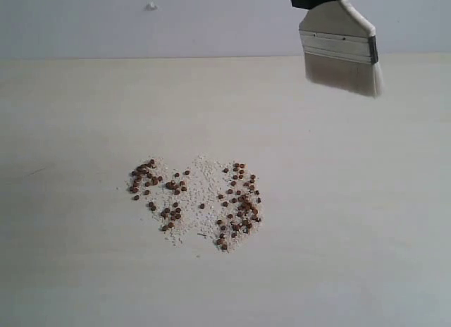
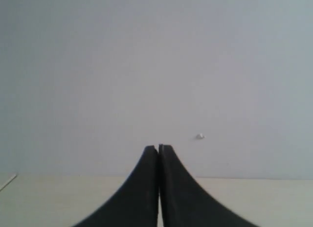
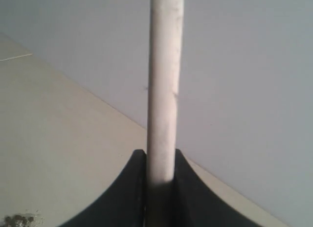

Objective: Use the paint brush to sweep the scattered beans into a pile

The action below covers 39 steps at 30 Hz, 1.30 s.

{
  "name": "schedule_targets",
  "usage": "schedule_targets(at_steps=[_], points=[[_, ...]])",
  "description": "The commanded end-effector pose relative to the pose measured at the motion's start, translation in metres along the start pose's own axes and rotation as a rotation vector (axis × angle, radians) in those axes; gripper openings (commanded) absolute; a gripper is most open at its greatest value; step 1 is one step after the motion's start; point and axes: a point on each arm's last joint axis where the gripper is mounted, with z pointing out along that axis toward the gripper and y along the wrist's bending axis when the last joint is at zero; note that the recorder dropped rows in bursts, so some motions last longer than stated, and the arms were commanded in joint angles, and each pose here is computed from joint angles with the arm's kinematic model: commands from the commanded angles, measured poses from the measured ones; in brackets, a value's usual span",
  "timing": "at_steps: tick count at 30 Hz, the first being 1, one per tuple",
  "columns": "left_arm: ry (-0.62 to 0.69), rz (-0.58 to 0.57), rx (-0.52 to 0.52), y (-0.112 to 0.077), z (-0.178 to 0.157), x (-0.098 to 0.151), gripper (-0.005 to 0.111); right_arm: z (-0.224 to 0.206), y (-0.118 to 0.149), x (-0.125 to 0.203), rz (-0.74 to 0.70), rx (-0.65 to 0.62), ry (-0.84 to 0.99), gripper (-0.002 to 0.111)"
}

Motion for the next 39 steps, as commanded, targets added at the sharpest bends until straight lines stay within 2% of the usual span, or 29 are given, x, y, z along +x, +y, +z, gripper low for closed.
schedule_targets(at_steps=[1, 3, 6, 11, 21, 28, 33, 37, 39], points=[[0.035, -0.095, -0.004, 0.001, -0.009, 0.016, 0.000, -0.016, -0.005, 0.002, -0.022, 0.082, -0.010, 0.000], [0.121, -0.110, -0.019, 0.002, -0.011, 0.024, 0.000, -0.026, -0.009, 0.007, -0.029, 0.154, -0.003, 0.000], [0.156, -0.176, -0.030, 0.002, -0.012, 0.027, 0.000, -0.033, -0.010, 0.012, -0.028, 0.181, 0.002, 0.000], [0.158, -0.181, -0.030, 0.002, -0.012, 0.027, 0.000, -0.026, -0.009, 0.022, -0.025, 0.174, 0.042, 0.000], [0.158, -0.181, -0.030, 0.002, -0.012, 0.027, 0.000, -0.025, -0.006, 0.022, -0.016, 0.146, 0.038, 0.000], [0.158, -0.181, -0.030, 0.002, -0.012, 0.027, 0.000, -0.024, 0.007, 0.022, -0.178, -0.004, 0.044, 0.000], [0.158, -0.181, -0.030, 0.002, -0.012, 0.027, 0.000, -0.025, -0.002, 0.022, -0.167, 0.094, 0.044, 0.000], [0.158, -0.181, -0.030, 0.002, -0.012, 0.027, 0.000, -0.025, -0.001, 0.022, -0.237, 0.089, 0.051, 0.000], [0.158, -0.181, -0.030, 0.002, -0.012, 0.027, 0.000, -0.025, -0.003, 0.020, -0.199, 0.101, 0.044, 0.000]])
